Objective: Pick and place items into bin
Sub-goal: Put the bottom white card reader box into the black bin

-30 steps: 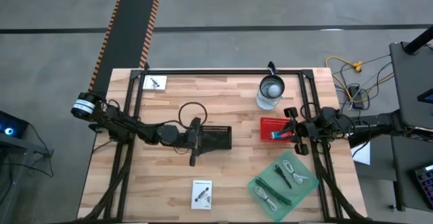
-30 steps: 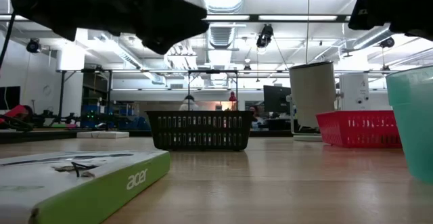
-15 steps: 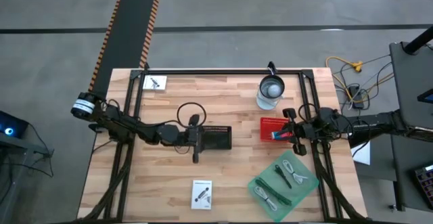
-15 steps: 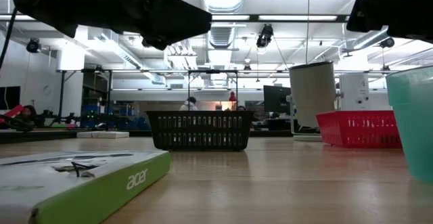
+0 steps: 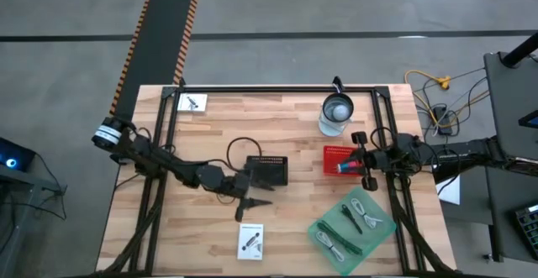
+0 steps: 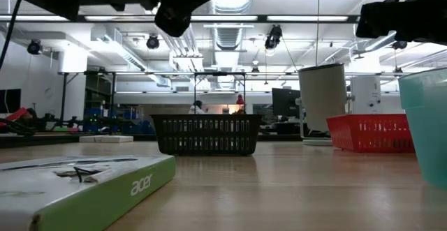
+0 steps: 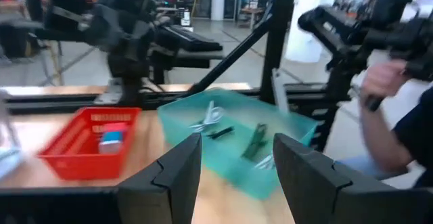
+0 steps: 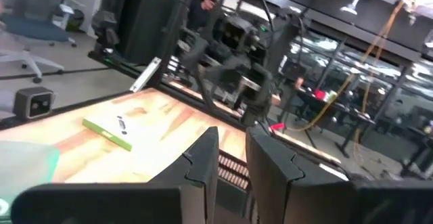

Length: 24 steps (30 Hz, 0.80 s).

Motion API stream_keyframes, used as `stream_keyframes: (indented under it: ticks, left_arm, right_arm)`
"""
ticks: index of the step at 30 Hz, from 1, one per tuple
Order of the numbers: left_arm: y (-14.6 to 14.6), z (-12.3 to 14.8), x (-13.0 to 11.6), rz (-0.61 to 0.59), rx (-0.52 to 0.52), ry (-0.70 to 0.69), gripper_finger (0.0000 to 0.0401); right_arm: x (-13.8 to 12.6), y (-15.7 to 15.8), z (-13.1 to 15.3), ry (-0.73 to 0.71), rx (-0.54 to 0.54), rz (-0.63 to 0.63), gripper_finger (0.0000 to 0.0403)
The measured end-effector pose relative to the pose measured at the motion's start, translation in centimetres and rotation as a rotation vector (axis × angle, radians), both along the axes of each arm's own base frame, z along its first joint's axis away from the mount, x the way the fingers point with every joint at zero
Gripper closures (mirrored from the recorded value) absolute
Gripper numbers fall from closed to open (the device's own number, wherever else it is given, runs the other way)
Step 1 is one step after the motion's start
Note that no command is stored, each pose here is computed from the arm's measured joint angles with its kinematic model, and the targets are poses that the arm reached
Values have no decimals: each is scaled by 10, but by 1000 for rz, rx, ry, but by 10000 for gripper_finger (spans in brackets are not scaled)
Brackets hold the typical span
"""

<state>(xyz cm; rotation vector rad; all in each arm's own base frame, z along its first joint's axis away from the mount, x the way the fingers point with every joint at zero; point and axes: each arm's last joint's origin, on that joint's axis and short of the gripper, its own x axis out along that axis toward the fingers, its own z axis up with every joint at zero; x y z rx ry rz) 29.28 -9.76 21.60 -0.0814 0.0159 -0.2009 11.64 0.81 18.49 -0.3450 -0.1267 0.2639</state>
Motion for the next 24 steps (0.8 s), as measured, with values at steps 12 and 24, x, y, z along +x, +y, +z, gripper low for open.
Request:
stream_keyframes:
  ticks: [12,24]
  left_arm:
    - [-40,-4,39,116,-526,342,232]
    - [-61,41,40,509,-1165,829,232]
  right_arm:
    - [1,-1,-6,88,93,-16,339]
    - [1,0,-17,243,255,-21,339]
